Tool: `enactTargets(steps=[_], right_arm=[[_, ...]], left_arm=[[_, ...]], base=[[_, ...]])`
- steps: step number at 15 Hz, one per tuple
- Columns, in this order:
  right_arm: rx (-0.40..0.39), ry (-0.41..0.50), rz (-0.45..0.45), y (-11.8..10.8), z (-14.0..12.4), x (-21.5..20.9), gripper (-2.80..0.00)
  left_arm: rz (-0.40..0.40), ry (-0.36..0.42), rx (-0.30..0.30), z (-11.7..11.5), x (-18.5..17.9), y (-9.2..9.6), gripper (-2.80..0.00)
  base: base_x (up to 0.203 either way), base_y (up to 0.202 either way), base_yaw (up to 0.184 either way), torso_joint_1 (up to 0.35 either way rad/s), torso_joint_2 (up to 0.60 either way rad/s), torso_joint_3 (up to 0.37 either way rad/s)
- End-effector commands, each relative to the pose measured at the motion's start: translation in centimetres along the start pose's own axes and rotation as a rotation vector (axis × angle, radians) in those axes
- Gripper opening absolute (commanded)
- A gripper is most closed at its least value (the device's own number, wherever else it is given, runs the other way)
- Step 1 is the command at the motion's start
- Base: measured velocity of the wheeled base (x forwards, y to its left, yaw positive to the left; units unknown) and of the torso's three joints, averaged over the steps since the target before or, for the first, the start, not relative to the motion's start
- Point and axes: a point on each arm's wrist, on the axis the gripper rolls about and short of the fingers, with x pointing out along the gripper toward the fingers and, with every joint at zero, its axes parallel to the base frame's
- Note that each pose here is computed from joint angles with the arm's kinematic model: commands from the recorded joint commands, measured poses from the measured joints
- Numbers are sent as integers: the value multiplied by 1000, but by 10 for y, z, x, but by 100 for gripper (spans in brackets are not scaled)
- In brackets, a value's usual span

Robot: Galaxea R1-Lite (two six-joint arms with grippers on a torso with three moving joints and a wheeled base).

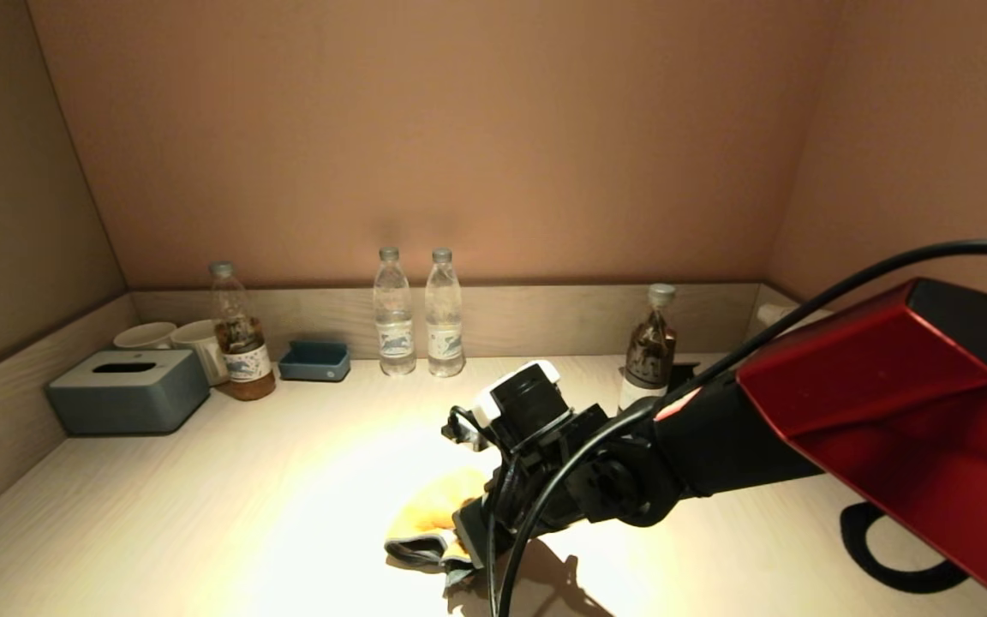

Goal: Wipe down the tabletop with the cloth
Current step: Sweep the stains on the table

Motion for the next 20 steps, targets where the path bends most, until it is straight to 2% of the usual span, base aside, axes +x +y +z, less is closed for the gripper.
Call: enactTargets(steps=[1,8,9,11,14,15,18,20], right_arm=[[-1,-1,2,-3,-1,15,-280],[-1,1,1,-3,0,21,-280],[-1,-1,1,-4,5,29,-280],[-9,-56,5,-6,32,47,-280],[-1,-45,-11,-11,48,69,-280],[12,-45,-43,-18,51,72,-280],[17,-42,-55,-21,51,72,-280],[51,-5,-124,-37,39,70,-280]], left_arm=[[1,0,-1,0,0,0,-280],[1,0,-1,0,0,0,-280],[1,0,-1,0,0,0,-280],[1,0,-1,0,0,0,-280],[1,0,-1,0,0,0,-280],[1,0,-1,0,0,0,-280],[1,0,-1,0,0,0,-280],[1,0,-1,0,0,0,-280]], base=[[0,0,0,0,0,0],[0,0,0,0,0,0],[0,0,0,0,0,0],[0,0,0,0,0,0],[0,0,0,0,0,0],[0,0,0,0,0,0],[0,0,0,0,0,0],[0,0,0,0,0,0]])
